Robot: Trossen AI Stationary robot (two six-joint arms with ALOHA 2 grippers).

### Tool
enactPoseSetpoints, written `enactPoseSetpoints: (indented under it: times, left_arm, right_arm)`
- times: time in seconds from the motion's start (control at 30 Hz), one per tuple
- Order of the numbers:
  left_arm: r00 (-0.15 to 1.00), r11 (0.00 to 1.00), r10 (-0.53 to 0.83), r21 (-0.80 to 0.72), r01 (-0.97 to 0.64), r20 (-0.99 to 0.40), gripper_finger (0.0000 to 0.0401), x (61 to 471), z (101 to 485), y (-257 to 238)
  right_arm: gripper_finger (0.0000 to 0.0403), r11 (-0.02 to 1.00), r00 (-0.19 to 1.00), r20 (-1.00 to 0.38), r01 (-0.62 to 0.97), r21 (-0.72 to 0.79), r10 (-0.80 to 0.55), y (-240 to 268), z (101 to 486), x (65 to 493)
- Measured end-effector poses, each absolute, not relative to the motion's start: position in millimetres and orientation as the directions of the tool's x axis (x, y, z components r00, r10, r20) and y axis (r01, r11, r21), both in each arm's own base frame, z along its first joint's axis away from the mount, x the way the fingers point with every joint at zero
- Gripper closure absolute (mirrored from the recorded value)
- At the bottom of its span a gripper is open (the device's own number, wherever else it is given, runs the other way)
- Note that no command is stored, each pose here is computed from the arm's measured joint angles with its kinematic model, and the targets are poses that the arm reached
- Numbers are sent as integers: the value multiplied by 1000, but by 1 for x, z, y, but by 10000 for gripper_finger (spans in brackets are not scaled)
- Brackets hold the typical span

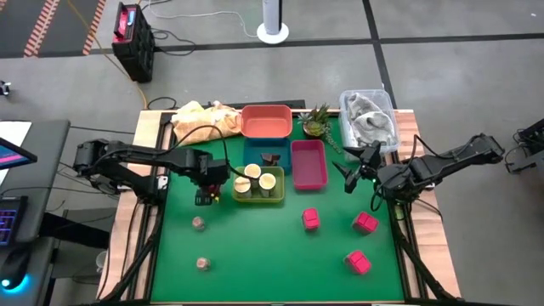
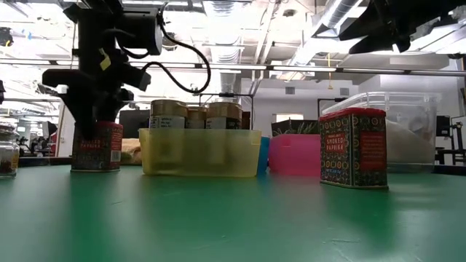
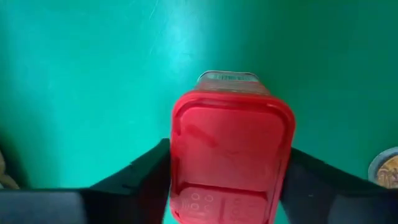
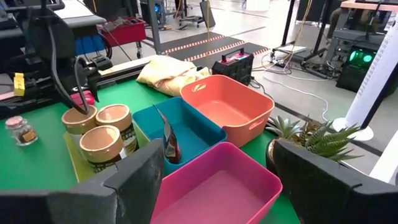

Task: Sort spices by type
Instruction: Put the left red seasoning can into the orange bin

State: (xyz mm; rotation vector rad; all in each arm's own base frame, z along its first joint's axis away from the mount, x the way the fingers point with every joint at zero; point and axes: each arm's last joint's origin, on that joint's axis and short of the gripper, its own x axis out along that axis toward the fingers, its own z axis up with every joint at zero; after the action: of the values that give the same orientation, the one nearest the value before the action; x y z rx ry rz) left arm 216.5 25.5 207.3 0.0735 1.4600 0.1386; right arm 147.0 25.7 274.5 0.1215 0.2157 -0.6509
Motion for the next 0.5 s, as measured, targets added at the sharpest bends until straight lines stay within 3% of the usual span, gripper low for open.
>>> enactPoseSetpoints:
  times: [0.07, 0.2, 0.3, 0.5]
  left_arm:
    - [83, 992, 122, 118, -46, -989, 195, 215, 208, 25]
    - [47, 993, 112, 110, -42, -993, 195, 215, 230, 25]
    - [103, 991, 130, 128, -34, -986, 195, 222, 260, 26]
    - [249, 935, 347, 355, -15, -904, 195, 238, 314, 41]
  right_arm:
    - [76, 790, 774, -240, 612, 45, -586, 26, 274, 148]
    - [76, 793, 775, -250, 608, 45, -580, 29, 271, 150]
    - [76, 786, 771, -259, 615, 65, -582, 30, 269, 153]
    - [76, 769, 755, -291, 633, 90, -587, 33, 261, 163]
